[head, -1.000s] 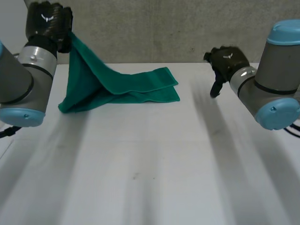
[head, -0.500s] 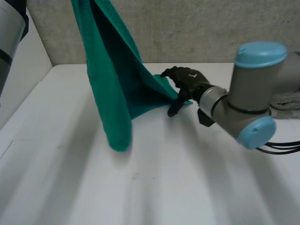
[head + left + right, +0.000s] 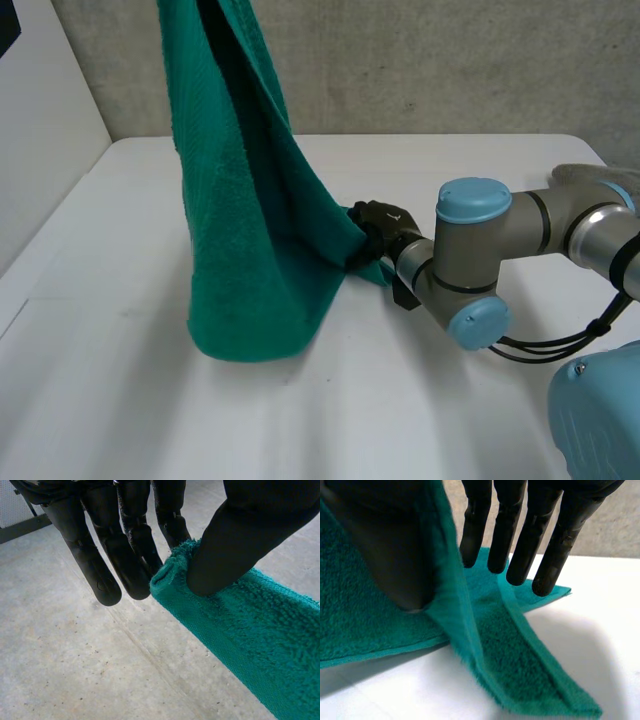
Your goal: Fold the laundry.
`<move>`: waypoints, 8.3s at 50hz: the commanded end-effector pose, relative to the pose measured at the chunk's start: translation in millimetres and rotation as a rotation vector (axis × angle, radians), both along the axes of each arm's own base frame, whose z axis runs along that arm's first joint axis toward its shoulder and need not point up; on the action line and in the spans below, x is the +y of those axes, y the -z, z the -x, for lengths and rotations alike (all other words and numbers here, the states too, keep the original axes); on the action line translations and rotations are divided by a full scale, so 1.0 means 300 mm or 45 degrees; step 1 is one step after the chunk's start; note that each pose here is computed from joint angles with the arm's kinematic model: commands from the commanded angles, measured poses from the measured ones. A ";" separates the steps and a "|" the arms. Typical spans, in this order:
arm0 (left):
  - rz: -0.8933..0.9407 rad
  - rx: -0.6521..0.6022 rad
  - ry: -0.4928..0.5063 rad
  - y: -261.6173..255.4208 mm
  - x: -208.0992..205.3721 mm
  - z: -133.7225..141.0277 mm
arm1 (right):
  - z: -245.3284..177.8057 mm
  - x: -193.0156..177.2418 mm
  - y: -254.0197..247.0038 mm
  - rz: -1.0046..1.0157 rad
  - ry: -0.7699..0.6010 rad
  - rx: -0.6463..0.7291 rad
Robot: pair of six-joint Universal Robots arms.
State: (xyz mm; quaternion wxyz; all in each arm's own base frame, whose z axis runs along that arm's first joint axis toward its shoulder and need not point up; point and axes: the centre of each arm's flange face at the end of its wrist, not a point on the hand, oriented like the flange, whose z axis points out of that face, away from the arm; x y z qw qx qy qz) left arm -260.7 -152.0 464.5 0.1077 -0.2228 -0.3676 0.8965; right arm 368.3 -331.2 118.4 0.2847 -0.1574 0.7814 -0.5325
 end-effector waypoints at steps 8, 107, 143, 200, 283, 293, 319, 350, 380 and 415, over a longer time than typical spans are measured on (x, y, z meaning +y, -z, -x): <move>-0.031 -0.013 -0.055 0.011 -0.047 -0.014 | 0.195 -0.019 -0.412 0.317 -0.053 0.047; 0.077 -0.122 -0.035 0.150 -0.072 0.019 | 0.103 -0.085 -0.261 0.334 -0.428 0.265; -0.121 -0.109 -0.312 0.232 -0.387 -0.017 | 0.152 -0.103 -0.727 0.937 0.068 0.418; -0.554 -0.357 -0.283 0.638 -0.341 0.005 | 0.425 0.038 -0.290 0.141 -0.196 0.846; -0.575 -0.361 -0.330 0.647 -0.366 -0.029 | 0.429 -0.018 -0.244 0.297 -0.072 0.877; -0.595 -0.340 -0.441 0.545 -0.358 -0.136 | 0.467 0.135 -0.516 0.377 -0.128 0.946; -1.032 -0.989 -0.467 0.835 -0.311 -0.194 | 0.594 0.289 -0.365 0.097 -0.449 1.288; 0.069 0.058 -0.720 0.161 -0.773 -0.012 | 0.353 -0.129 -1.052 1.551 0.626 0.679; -0.895 -0.685 -0.733 0.938 -0.541 -0.186 | 0.385 0.125 -0.286 0.531 -0.235 1.042; -0.786 -0.931 -0.782 0.946 -0.642 -0.168 | 0.500 -0.045 -0.205 0.614 0.088 1.297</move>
